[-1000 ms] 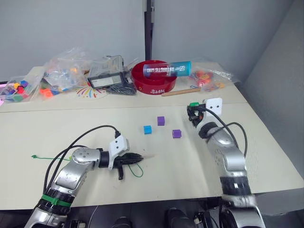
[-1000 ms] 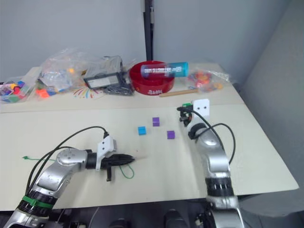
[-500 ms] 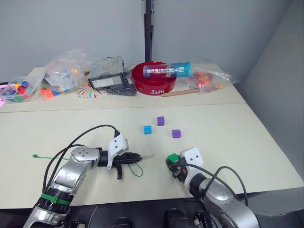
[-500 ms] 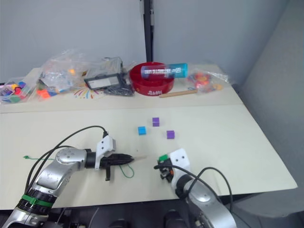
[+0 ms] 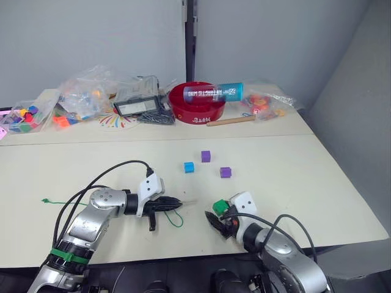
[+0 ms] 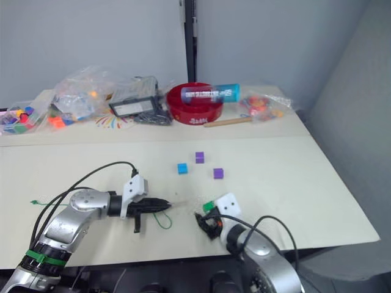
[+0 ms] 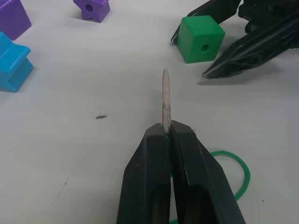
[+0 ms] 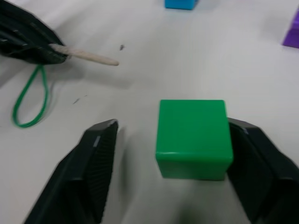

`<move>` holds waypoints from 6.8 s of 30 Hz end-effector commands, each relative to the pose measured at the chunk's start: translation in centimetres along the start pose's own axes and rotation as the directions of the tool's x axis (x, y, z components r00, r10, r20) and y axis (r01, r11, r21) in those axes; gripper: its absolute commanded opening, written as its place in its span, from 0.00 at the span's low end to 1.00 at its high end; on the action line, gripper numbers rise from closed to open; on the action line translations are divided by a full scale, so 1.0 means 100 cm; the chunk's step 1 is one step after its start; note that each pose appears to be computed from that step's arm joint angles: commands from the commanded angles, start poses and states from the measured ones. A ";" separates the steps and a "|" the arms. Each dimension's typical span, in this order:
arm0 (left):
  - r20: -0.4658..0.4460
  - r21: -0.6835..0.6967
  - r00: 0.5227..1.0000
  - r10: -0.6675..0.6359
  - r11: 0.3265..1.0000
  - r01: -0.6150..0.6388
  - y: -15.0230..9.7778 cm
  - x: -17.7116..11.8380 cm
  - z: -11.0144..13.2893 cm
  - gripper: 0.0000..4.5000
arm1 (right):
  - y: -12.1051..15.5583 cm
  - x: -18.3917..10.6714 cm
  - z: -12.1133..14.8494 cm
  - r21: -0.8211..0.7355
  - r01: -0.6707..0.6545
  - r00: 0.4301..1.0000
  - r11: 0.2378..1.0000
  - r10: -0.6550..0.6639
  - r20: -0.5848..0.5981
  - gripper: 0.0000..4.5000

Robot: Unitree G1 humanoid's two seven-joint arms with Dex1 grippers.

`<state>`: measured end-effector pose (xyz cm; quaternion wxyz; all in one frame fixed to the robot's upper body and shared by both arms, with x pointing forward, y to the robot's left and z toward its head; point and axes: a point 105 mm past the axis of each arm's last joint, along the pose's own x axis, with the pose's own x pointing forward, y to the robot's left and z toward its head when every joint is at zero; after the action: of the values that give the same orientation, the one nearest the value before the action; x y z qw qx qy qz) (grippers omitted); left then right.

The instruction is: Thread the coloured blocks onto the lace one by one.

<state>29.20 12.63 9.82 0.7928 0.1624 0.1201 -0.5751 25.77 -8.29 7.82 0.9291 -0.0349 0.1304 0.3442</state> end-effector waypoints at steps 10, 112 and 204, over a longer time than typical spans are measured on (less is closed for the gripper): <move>0.004 0.051 1.000 -0.012 0.999 0.011 0.004 -0.012 0.013 0.00 | -0.015 -0.023 0.042 -0.370 -0.610 0.788 0.700 0.587 -0.189 1.00; -0.105 0.157 0.988 -0.116 0.979 0.131 -0.031 0.047 0.032 0.00 | -0.009 0.032 0.021 -0.390 -0.570 0.821 0.723 0.505 -0.265 0.26; -0.046 0.099 0.979 -0.197 0.975 0.201 -0.041 0.067 0.033 0.00 | 0.006 0.022 0.018 -0.334 -0.624 0.781 0.706 0.552 -0.292 0.26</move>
<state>28.37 6.21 10.06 0.7401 0.2105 0.1320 -0.6249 28.31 -7.96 8.77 0.7357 -0.2355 0.1577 0.6151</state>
